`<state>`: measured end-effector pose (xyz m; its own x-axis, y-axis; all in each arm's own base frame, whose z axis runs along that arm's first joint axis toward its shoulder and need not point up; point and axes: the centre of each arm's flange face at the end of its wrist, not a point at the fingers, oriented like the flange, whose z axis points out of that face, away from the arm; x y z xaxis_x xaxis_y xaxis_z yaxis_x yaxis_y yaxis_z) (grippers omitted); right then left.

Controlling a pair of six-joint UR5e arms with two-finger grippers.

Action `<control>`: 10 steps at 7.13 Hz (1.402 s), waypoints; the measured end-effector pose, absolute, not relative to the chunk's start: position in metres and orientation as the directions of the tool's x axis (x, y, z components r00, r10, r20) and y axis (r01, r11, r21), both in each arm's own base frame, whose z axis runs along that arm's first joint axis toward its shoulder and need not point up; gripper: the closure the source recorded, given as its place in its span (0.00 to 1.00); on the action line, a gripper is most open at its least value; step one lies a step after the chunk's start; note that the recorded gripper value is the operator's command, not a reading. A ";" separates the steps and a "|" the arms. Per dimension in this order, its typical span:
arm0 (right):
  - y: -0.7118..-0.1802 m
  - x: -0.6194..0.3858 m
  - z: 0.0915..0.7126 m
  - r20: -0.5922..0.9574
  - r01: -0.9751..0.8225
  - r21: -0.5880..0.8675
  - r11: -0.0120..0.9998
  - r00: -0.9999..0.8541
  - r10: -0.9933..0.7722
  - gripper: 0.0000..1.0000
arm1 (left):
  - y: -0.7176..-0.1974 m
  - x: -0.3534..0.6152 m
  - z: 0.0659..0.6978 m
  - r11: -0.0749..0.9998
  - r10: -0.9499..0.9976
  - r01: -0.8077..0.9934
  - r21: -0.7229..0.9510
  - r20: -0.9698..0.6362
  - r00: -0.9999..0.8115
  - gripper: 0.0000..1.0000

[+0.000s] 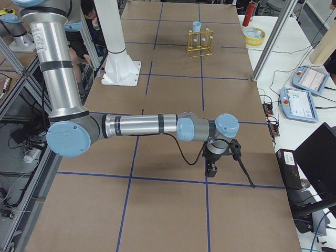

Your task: Hang cup on cup holder

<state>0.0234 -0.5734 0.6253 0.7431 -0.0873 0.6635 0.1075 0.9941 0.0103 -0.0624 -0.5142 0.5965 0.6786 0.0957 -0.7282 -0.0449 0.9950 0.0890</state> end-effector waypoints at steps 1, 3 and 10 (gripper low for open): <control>-0.573 0.023 0.625 0.663 0.108 0.010 0.994 0.743 -0.087 0.00 | -0.524 -0.062 0.588 0.994 0.098 -0.032 0.104 -0.728 0.679 0.00; -0.573 0.023 0.625 0.663 0.108 0.010 0.994 0.743 -0.088 0.00 | -0.535 -0.060 0.583 0.988 0.116 -0.004 0.155 -0.723 0.681 0.00; -0.573 0.023 0.625 0.663 0.107 0.010 0.994 0.743 -0.087 0.00 | -0.529 0.071 0.496 0.937 0.198 0.072 0.341 -0.690 0.696 0.00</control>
<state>0.0234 -0.5735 0.6253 0.7431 -0.0871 0.6635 0.1074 0.9942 0.0102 0.0710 -0.5286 0.4964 0.6958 0.1976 -0.6905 0.0724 0.9372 0.3412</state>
